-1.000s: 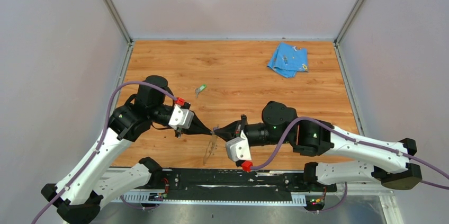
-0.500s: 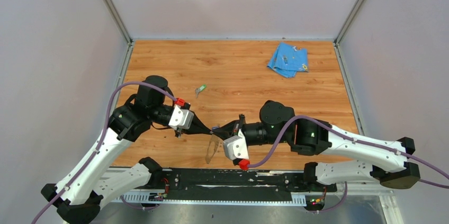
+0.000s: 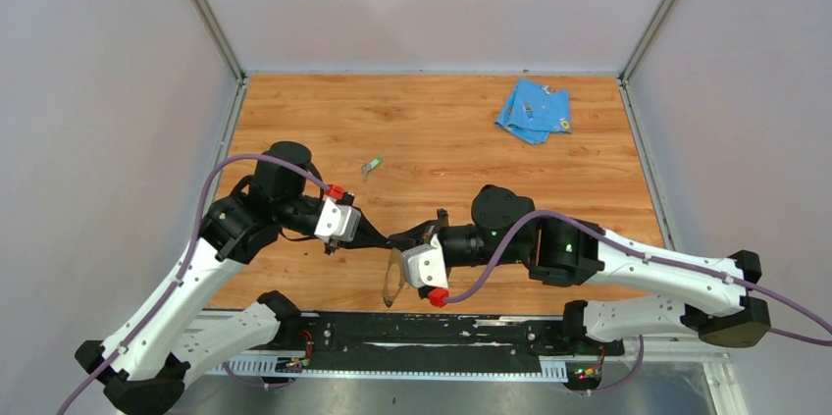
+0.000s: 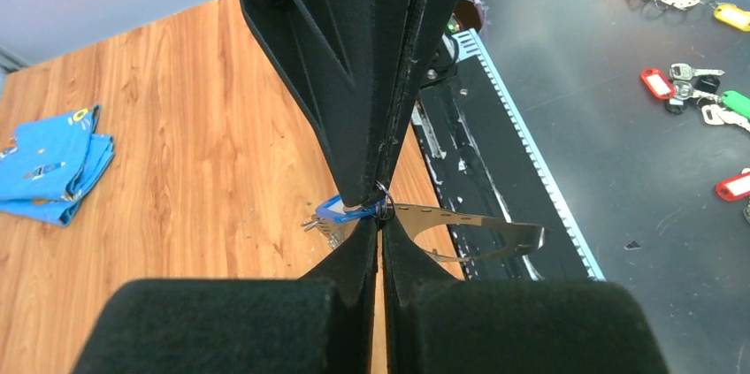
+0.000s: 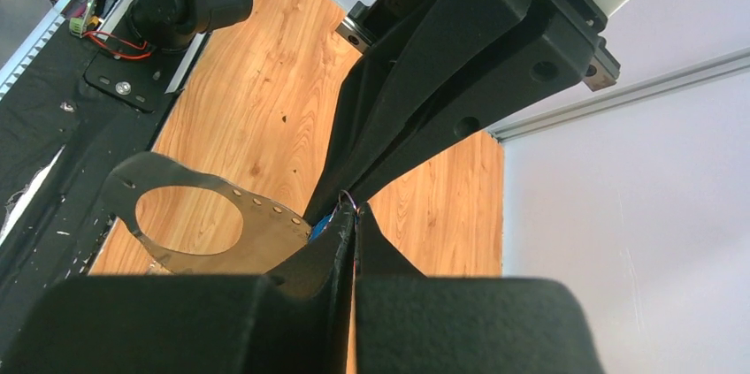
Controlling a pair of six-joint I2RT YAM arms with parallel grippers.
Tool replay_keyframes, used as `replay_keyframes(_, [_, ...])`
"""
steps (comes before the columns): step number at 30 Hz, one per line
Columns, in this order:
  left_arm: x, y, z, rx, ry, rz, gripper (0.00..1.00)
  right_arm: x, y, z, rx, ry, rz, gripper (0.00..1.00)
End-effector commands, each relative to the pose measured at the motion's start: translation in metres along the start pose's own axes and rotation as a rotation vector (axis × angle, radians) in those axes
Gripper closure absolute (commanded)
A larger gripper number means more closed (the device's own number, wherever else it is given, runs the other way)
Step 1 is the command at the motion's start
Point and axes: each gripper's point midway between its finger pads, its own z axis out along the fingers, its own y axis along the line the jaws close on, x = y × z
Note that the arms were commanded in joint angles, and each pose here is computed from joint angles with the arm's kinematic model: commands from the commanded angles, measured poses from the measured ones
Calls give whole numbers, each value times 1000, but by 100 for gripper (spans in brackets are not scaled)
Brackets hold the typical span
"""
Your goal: Put the keys on the keyring
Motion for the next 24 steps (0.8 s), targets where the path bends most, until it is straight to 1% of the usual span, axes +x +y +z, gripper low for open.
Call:
replay_keyframes(1, [-25,3,-4,-18,-50,113,100,0,4,4,-11,15,31,100])
replay_keyframes(5, [-38,15,-6,-100,-92,116,100,0,5,4,-22,21,46,99])
replay_keyframes(7, [-49,19,-9,-153,-141,135,100,-1,6,3,-31,22,58,91])
replay_keyframes(9, [-54,21,-10,-180,-178,149,100,-1,7,2,-38,25,67,89])
replay_keyframes(15, [-49,14,-7,-134,-170,149,100,-3,3,1,-32,37,87,86])
replay_keyframes(24, [-56,18,-7,-141,-197,180,100,-5,1,2,-44,50,113,76])
